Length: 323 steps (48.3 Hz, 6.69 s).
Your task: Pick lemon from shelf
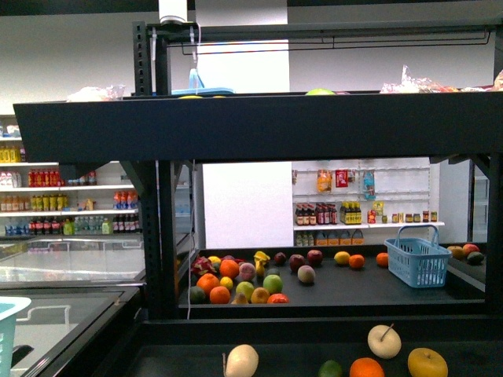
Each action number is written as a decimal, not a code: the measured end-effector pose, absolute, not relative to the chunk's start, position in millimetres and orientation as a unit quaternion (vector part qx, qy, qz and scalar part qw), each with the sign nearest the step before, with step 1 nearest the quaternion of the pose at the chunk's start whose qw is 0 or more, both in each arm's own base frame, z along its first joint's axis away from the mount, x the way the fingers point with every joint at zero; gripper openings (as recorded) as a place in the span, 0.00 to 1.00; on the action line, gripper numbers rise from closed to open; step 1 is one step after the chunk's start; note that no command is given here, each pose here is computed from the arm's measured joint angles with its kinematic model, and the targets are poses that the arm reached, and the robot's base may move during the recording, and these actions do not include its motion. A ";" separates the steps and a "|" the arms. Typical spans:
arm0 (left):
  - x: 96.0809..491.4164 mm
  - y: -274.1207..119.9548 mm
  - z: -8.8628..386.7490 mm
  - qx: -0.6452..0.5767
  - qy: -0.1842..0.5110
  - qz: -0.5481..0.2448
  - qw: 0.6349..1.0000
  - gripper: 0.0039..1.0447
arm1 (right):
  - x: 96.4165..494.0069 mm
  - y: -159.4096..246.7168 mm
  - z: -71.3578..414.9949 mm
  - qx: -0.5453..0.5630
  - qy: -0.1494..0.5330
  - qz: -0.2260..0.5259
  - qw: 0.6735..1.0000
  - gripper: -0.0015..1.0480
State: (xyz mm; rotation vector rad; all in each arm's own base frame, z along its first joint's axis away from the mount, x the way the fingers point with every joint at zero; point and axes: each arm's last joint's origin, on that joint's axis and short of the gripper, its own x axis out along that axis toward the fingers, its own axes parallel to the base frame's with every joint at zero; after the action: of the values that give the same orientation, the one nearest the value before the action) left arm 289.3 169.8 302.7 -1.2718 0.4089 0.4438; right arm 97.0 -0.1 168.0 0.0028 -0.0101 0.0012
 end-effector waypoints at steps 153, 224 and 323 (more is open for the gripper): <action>358.9 -98.7 327.0 -0.205 0.303 -0.197 0.910 0.21 | 182.3 -19.8 197.6 0.073 0.121 -0.093 0.986 0.93; 359.1 -98.8 326.8 -0.204 0.304 -0.196 0.910 0.21 | 448.1 33.4 -43.7 -0.060 0.466 0.051 0.881 0.93; 359.0 -98.8 326.8 -0.204 0.304 -0.197 0.910 0.21 | 412.4 126.2 309.8 0.041 0.233 0.248 0.939 0.53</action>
State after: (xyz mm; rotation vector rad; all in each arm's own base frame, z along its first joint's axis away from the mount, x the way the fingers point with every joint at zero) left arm 359.0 -98.8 326.8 -0.4215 0.6265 -0.4053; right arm 412.4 126.2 309.8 0.0840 0.4752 0.5068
